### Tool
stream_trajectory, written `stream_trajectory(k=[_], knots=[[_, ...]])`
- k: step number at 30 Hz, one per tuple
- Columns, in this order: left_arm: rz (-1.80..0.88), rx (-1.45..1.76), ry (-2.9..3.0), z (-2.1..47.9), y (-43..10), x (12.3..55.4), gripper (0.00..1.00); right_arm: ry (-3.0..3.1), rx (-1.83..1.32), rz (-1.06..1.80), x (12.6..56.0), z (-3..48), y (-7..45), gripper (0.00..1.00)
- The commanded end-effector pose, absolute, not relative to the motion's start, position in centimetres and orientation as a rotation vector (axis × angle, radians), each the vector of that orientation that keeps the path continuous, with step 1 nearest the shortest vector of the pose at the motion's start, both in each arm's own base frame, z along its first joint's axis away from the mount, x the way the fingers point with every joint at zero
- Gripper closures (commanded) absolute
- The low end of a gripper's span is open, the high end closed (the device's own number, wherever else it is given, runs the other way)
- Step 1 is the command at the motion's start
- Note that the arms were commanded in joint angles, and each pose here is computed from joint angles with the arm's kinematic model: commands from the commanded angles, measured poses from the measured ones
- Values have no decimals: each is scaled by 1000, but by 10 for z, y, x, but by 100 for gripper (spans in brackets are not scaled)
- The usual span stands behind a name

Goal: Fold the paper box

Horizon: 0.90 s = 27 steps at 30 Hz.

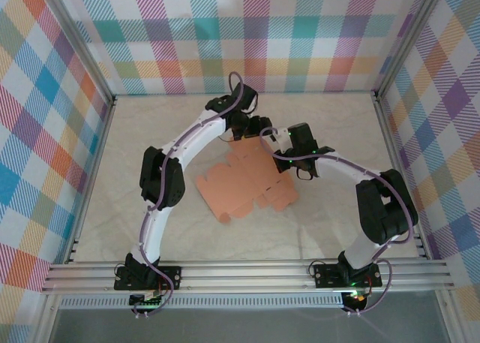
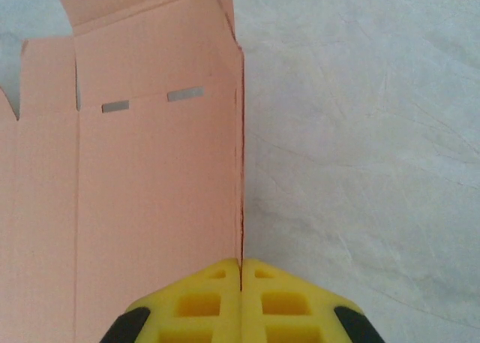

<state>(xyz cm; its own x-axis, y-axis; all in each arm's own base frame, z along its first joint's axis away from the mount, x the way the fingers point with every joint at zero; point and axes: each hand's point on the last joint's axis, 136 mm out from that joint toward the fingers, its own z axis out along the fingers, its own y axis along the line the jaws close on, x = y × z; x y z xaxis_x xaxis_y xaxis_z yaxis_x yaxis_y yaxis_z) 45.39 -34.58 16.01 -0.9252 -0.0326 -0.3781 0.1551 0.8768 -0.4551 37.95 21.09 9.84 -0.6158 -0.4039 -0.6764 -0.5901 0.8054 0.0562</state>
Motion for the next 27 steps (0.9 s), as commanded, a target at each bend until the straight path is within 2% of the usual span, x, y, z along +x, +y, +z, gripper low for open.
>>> stream_trajectory(k=[1,7,21,27], knots=[[-698,98,2675,152,-357,464,24,2296,-782,405,375,103,223,100],[-724,94,2711,137,-364,475,32,2302,-779,401,374,103,223,100],[-801,-23,2772,132,-361,438,41,2327,-702,344,386,100,217,100],[-858,-78,2798,120,-370,440,55,2317,-732,381,381,102,223,100]])
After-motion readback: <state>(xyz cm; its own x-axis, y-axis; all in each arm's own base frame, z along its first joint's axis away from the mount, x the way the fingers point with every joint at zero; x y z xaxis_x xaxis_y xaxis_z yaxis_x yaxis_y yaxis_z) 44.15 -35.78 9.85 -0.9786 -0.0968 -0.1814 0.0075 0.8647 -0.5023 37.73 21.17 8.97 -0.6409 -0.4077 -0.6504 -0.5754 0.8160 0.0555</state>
